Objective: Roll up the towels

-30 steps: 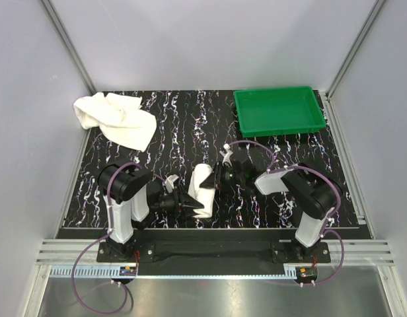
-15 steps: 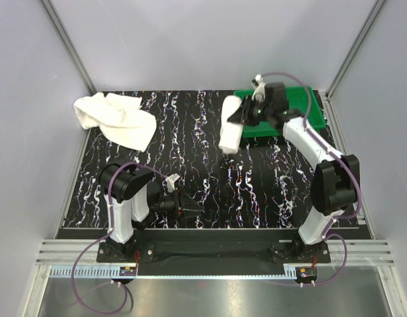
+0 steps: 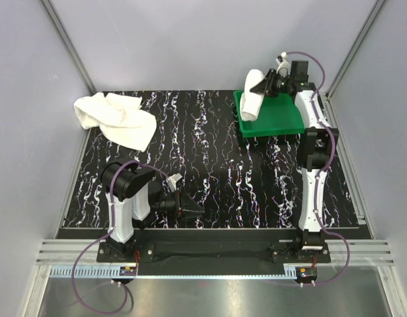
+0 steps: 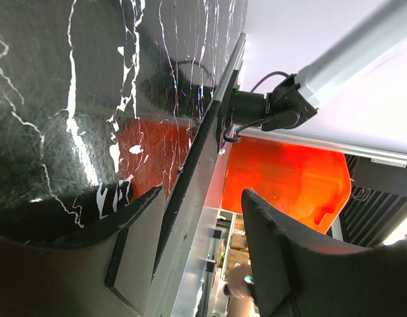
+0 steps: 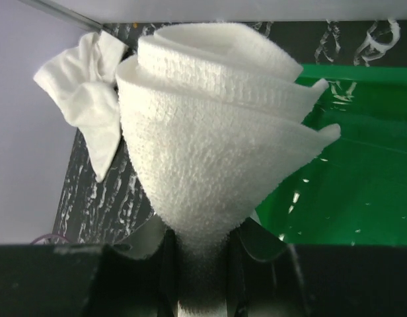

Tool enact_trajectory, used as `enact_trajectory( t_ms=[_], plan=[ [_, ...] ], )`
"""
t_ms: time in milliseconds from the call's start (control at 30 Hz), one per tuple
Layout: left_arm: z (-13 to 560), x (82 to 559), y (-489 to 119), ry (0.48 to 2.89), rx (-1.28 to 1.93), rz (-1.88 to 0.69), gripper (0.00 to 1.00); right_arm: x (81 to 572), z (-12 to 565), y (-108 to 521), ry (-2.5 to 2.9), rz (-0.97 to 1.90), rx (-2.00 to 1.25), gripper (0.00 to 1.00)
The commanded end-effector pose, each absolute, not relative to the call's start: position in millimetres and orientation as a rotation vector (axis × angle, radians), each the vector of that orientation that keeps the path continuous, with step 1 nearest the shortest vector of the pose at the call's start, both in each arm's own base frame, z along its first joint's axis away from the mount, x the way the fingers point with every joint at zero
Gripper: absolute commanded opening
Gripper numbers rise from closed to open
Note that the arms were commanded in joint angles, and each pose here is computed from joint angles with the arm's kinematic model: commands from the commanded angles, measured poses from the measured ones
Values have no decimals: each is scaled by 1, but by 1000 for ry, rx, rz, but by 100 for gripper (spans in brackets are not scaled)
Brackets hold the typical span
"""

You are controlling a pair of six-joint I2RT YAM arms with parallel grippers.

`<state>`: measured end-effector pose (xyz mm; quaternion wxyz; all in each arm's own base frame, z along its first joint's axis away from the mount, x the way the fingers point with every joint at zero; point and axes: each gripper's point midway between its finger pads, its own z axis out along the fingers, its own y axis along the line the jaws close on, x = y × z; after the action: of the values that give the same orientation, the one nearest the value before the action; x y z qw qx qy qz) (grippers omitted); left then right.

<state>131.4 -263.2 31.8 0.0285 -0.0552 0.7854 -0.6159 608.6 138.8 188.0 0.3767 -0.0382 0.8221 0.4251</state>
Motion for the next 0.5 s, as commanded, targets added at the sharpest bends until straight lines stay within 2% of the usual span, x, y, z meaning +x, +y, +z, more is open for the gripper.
enact_trajectory(
  t_ms=[0,33,133,333,433,467],
  plan=[
    [26,132,-262,2354,-97,-1846,59,617,133,137,2168,1233,-93,2],
    [25,132,-263,2354,-100,-1844,59,621,137,134,2155,1240,-97,2],
    [25,133,-265,2354,-105,-1842,59,626,100,122,2210,1223,-45,3],
    [24,135,-269,2356,-98,-1852,59,626,62,99,2330,1011,8,4],
    [23,135,-271,2360,-100,-1852,58,625,53,107,2361,954,-3,6],
    [23,135,-271,2359,-97,-1854,58,626,55,112,2362,933,-20,11]
  ],
)
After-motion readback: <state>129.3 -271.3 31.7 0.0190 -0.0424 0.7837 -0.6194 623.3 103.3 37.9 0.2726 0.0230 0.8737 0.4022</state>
